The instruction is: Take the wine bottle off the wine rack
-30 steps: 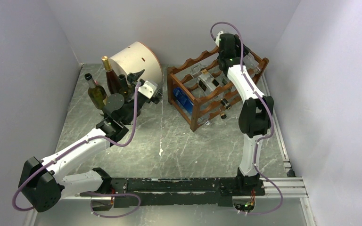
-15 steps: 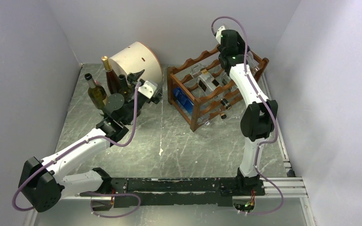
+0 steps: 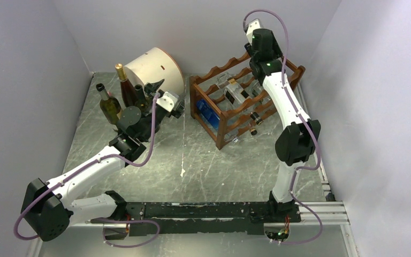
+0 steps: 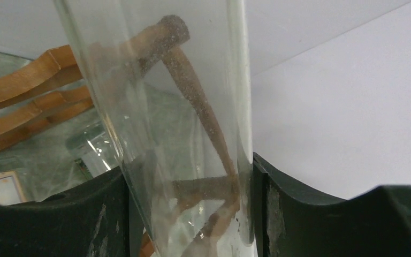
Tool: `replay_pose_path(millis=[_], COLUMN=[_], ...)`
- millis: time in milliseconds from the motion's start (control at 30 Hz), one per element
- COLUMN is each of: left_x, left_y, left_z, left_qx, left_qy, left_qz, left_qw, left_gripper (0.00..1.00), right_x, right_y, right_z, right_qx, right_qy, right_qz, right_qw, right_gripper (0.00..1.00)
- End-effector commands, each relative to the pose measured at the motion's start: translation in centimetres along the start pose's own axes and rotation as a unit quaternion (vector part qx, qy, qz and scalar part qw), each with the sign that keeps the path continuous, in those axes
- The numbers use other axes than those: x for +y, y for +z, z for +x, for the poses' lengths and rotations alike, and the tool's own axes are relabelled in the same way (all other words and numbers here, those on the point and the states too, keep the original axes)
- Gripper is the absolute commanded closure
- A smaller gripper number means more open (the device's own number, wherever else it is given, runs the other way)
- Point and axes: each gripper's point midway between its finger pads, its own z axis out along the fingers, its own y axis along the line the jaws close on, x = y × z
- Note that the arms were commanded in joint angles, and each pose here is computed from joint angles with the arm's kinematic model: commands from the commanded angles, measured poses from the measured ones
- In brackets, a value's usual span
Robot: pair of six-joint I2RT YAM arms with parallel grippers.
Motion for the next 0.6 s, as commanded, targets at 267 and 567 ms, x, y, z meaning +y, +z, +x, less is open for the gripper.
replay_pose_path(millis=[267,567], left_x=[-0.1,-0.3], left_y=[0.1,0.2], left_z=[-1.7,-1.6], left_qx=[-0.024,-0.022], left_qy=[-0.015,-0.019], left_qz=[0.008,0.012], left_qw=[1.0,1.0], left_gripper=[0.07,0.07], right_x=[-2.3,-2.1], right_y=[-3.4,-5.9], right_z=[-4.9,-6.4], right_qx=[-0.057,-0.04], right_qy=[0.154,0.235], right_qz=[-0.042,-0.1], right_qw=[0.986,0.966], right_gripper=[1.0,1.0])
